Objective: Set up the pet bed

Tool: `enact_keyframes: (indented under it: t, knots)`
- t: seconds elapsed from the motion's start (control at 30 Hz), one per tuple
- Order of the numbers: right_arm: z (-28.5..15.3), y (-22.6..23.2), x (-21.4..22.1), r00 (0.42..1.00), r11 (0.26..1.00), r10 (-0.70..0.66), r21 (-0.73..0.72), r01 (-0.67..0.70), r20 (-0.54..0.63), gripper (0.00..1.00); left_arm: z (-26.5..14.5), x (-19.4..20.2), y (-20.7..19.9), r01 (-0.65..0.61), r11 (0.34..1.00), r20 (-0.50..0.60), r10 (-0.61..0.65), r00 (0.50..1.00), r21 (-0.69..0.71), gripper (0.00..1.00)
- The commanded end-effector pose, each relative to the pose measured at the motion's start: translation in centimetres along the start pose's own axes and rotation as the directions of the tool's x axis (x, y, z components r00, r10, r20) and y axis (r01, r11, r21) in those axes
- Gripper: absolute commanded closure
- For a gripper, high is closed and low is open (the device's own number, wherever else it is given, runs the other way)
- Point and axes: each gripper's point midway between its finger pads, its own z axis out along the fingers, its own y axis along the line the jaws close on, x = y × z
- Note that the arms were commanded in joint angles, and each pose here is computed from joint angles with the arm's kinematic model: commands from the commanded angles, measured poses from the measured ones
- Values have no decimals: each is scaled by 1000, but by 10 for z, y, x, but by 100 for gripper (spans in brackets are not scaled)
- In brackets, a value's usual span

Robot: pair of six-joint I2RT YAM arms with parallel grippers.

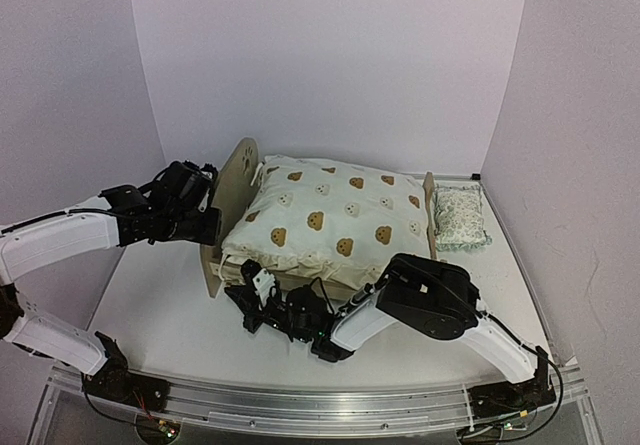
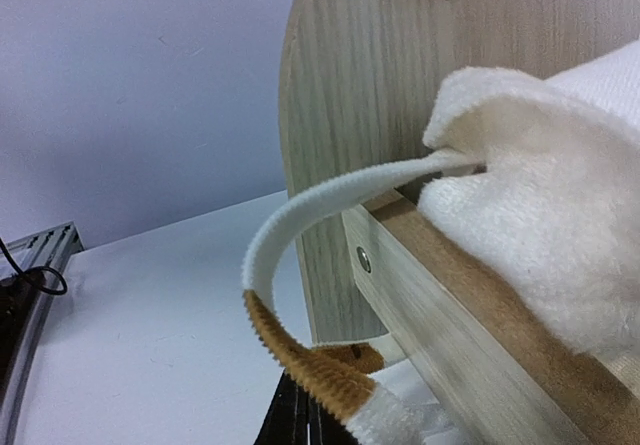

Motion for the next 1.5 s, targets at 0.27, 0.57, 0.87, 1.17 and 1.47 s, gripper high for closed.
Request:
enact_keyframes:
  t: [0.27, 0.57, 0.87, 1.17, 1.47]
  knots:
    - [-12, 6, -54, 933, 936, 352, -13, -352, 75, 100, -26, 21, -35, 146, 940, -11, -149, 989, 308, 58]
    - [-21, -7, -45, 859, 859, 507, 42, -510, 70, 100, -55, 32, -27, 152, 919, -3, -162, 987, 364, 30]
    - [-21, -24, -38, 682, 677, 732, 101, -729, 12, 100, -71, 68, -31, 231, 877, -161, -179, 971, 421, 44]
    - [-21, -28, -39, 543, 546, 837, 159, -823, -65, 100, -62, 97, -52, 302, 801, -237, -206, 950, 517, 46]
    - [-30, -56, -34, 459, 468, 883, 240, -851, -94, 100, -39, 127, -66, 253, 746, -190, -171, 967, 615, 35]
